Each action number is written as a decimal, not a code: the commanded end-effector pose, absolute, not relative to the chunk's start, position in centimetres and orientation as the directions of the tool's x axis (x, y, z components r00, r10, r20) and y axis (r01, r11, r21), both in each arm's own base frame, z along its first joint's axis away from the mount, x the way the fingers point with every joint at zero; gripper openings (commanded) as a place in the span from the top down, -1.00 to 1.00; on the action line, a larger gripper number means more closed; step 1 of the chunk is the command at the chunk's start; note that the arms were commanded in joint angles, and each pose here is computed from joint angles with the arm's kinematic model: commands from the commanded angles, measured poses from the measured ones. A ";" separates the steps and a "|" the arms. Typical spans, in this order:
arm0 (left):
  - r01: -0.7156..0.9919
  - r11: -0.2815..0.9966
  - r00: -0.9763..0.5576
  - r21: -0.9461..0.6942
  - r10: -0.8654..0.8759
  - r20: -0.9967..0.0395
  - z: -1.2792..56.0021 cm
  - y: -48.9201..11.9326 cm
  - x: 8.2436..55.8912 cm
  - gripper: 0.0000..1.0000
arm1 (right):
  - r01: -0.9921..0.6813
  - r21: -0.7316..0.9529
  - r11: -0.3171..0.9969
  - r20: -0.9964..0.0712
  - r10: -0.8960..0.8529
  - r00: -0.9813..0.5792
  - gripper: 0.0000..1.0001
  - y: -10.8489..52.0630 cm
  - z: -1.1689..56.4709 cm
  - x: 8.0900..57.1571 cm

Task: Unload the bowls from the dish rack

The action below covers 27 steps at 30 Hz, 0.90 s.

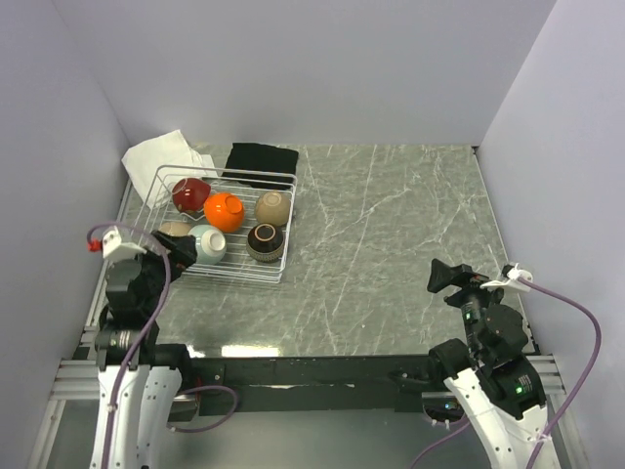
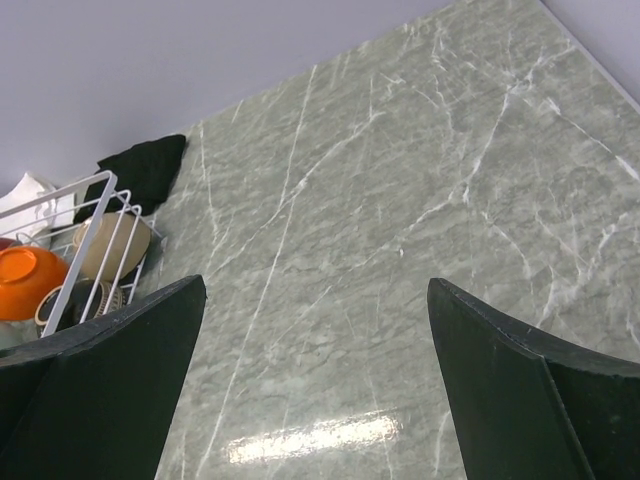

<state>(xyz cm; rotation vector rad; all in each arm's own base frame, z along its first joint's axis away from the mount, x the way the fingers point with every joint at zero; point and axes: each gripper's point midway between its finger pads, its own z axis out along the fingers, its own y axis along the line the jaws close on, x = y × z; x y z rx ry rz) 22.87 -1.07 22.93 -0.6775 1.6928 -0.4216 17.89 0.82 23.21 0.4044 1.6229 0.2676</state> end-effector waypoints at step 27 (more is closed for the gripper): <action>-0.243 0.919 -0.682 -0.310 -0.389 -0.619 18.5 -2.5 31.1 -0.99 | -0.095 0.507 0.857 -0.843 0.516 0.154 -0.99 0.7 27.7 14.4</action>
